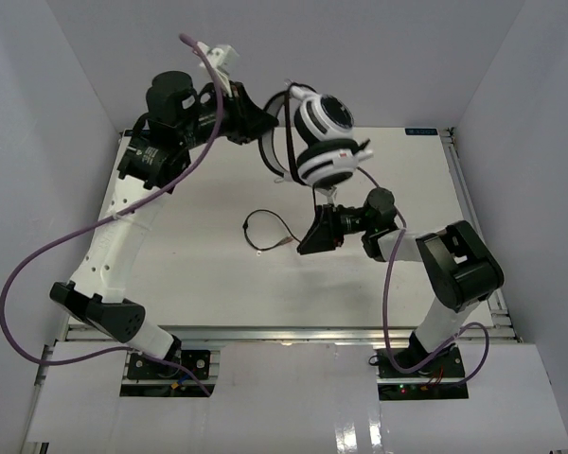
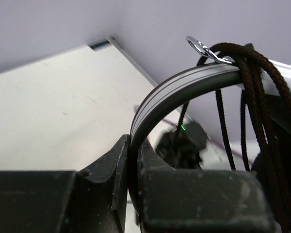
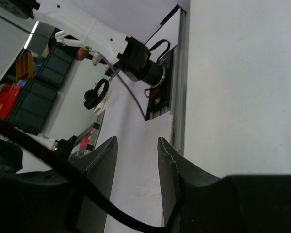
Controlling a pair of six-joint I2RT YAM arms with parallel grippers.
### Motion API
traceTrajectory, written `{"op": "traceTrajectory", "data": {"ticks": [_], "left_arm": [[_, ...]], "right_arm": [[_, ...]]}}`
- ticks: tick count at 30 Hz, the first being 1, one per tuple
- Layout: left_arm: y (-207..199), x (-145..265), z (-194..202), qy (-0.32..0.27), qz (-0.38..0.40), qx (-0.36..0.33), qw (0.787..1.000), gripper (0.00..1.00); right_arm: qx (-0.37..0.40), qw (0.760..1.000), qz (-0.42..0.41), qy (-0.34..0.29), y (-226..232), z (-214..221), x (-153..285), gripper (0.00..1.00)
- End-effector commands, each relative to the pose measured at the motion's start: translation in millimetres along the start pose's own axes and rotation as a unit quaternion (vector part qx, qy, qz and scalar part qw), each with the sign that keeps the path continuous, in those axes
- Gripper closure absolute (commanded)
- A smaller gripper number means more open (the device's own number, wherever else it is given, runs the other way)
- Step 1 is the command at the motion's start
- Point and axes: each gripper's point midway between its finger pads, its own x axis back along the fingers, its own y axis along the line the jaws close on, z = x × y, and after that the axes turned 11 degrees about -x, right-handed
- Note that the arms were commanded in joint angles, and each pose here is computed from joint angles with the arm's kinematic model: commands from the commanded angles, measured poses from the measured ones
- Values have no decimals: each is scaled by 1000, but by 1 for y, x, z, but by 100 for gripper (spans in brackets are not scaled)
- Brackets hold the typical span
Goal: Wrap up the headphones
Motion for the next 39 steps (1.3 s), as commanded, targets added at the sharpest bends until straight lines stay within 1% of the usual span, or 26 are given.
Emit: {"op": "traceTrajectory", "data": {"ticks": [1, 2, 3, 4, 5, 6, 7, 8, 9, 11, 13, 16, 17, 19, 22, 23, 25, 27, 28, 29, 30, 31, 34, 35, 38, 39], "left_arm": [[57, 52, -79, -120, -179, 42, 976, 100], [76, 59, -78, -120, -223, 48, 966, 100], [91, 61, -74, -116, -255, 46, 959, 100], [106, 65, -70, -111, -294, 36, 949, 100], [123, 68, -64, -101, -333, 25, 937, 100], [141, 72, -55, -85, -374, 9, 923, 100], [151, 72, -45, -70, -392, -2, 917, 100], [165, 71, -27, -44, -416, -12, 908, 100], [177, 67, -7, -10, -429, -32, 903, 100], [198, 57, 45, 70, -440, -57, 894, 100], [210, 51, 88, 140, -437, -82, 885, 100], [210, 41, 150, 228, -397, -108, 882, 100], [205, 39, 164, 250, -380, -121, 882, 100], [192, 34, 189, 285, -347, -142, 882, 100], [174, 26, 228, 343, -309, -148, 875, 100], [169, 23, 238, 359, -293, -146, 874, 100], [148, 14, 255, 379, -238, -142, 883, 100], [123, 9, 263, 381, -178, -147, 895, 100], [108, 6, 261, 370, -141, -141, 908, 100], [93, 4, 258, 356, -104, -135, 919, 100], [84, 6, 242, 326, -96, -140, 930, 100], [78, 5, 244, 320, -79, -135, 934, 100], [30, 9, 220, 265, 22, -121, 956, 100], [16, 10, 214, 250, 56, -116, 960, 100], [-28, 13, 189, 196, 155, -88, 964, 100], [-42, 15, 178, 173, 185, -87, 963, 100]], "right_arm": [[300, 951, -81, 5, 81, 14, -12, 70], [297, 952, -74, -11, 88, 13, -12, 83], [350, 935, -61, -24, 85, 5, -12, 88], [293, 956, -16, -27, 64, 0, -14, 90], [289, 956, 34, -29, 50, -5, -13, 92], [413, 906, 87, -45, 57, -35, -11, 92], [420, 898, 131, -25, 50, -37, -12, 92], [386, 901, 196, -8, 32, -30, -8, 92], [403, 882, 246, -3, 32, -41, -1, 92], [454, 820, 348, 20, 33, -63, 19, 92], [509, 751, 418, 31, 50, -89, 36, 92], [578, 619, 531, 29, 74, -136, 75, 92], [593, 588, 549, 29, 82, -148, 82, 92], [618, 550, 561, 37, 93, -164, 87, 92], [646, 534, 543, 50, 102, -179, 74, 92], [659, 522, 540, 50, 105, -185, 69, 92], [668, 478, 568, 57, 99, -199, 74, 92], [675, 421, 601, 72, 89, -213, 89, 92], [676, 412, 608, 60, 87, -220, 94, 92], [676, 406, 613, 45, 85, -228, 99, 92], [661, 420, 621, 28, 80, -230, 113, 92], [664, 426, 614, 24, 77, -230, 112, 92], [646, 490, 585, -27, 63, -231, 131, 87], [641, 523, 561, -36, 57, -228, 130, 85], [608, 637, 472, -40, 30, -205, 123, 82], [597, 686, 415, -44, 29, -193, 107, 82]]}}
